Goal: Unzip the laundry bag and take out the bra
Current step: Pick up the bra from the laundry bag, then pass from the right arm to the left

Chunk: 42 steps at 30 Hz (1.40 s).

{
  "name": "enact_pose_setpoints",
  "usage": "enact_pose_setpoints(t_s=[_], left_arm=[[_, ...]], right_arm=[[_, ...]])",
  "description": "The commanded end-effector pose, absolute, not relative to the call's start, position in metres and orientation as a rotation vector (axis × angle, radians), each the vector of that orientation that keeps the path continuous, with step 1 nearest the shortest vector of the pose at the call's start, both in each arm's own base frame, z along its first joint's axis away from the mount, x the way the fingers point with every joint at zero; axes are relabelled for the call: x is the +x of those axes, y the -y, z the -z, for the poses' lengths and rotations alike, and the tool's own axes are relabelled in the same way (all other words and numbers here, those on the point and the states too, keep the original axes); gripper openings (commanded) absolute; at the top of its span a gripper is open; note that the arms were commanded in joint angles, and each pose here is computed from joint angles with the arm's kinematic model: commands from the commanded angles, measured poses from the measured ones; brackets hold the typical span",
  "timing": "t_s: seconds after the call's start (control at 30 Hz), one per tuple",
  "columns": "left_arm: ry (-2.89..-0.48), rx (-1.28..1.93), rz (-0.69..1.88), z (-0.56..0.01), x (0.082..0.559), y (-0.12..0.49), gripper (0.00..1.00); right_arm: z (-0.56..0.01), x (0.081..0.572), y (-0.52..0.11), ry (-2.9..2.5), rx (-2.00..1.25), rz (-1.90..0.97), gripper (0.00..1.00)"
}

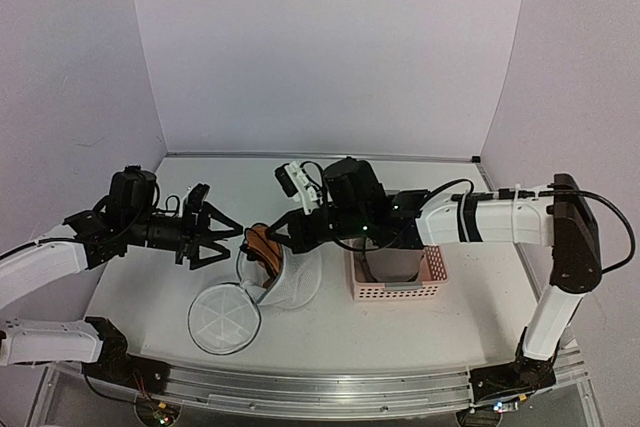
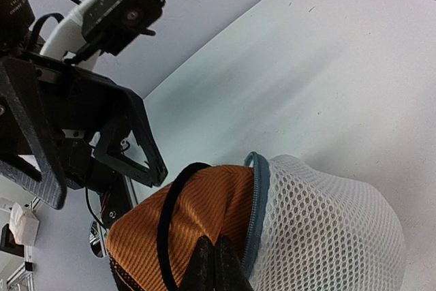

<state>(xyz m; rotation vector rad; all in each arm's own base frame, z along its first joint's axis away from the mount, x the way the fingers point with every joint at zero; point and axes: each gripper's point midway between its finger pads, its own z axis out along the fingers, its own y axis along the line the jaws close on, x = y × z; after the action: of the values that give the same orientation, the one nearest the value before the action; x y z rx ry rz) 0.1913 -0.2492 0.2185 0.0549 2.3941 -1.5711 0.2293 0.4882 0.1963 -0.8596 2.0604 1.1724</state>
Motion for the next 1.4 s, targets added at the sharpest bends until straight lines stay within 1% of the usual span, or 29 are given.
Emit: enact_pose_setpoints(t_s=[0.0, 0.27, 0.6, 0.7, 0.77, 0.87, 0.97, 1.0, 1.17, 1.2, 1.27, 1.33, 1.37], left_arm=[[-2.3, 0.041, 1.761, -0.237, 0.192, 0.265, 0.88], [-2.302, -0.007, 1.789, -0.233, 0.198, 0.273, 0.87], [-2.371, -0.04, 1.787, -0.211, 0.199, 0.283, 0.71], [-2.377, -0.037, 1.788, -0.21, 0.199, 0.285, 0.61], [-2.379, -0.037, 1.787, -0.21, 0.199, 0.286, 0.53], [-2.386, -0.032, 1.786, -0.208, 0.199, 0.287, 0.3], [-2.387, -0.017, 1.784, -0.207, 0.199, 0.289, 0.05], [-2.389, -0.013, 1.783, -0.206, 0.199, 0.289, 0.0], [-2.392, -0.005, 1.771, -0.203, 0.2, 0.289, 0.0], [-2.393, -0.005, 1.769, -0.203, 0.2, 0.289, 0.0], [-2.393, -0.002, 1.765, -0.202, 0.201, 0.289, 0.0], [-2.391, 0.0, 1.76, -0.202, 0.201, 0.289, 0.0], [-2.389, 0.0, 1.756, -0.202, 0.201, 0.288, 0.0]], right_arm=[[-0.227, 0.237, -0.504, -1.931, -0.807, -1.202, 0.0], [-0.227, 0.231, -0.509, -1.914, -0.829, -1.198, 0.0], [-0.227, 0.227, -0.506, -1.903, -0.837, -1.178, 0.0], [-0.226, 0.227, -0.505, -1.907, -0.836, -1.173, 0.0], [-0.224, 0.227, -0.504, -1.91, -0.835, -1.171, 0.0], [-0.223, 0.227, -0.504, -1.911, -0.839, -1.172, 0.0], [-0.226, 0.226, -0.504, -1.907, -0.841, -1.177, 0.0], [-0.226, 0.225, -0.504, -1.905, -0.843, -1.178, 0.0], [-0.228, 0.223, -0.502, -1.904, -0.845, -1.185, 0.0], [-0.228, 0.223, -0.501, -1.906, -0.843, -1.182, 0.05], [-0.229, 0.223, -0.497, -1.909, -0.838, -1.174, 0.19], [-0.233, 0.222, -0.492, -1.91, -0.836, -1.162, 0.31], [-0.235, 0.221, -0.49, -1.911, -0.836, -1.156, 0.35]])
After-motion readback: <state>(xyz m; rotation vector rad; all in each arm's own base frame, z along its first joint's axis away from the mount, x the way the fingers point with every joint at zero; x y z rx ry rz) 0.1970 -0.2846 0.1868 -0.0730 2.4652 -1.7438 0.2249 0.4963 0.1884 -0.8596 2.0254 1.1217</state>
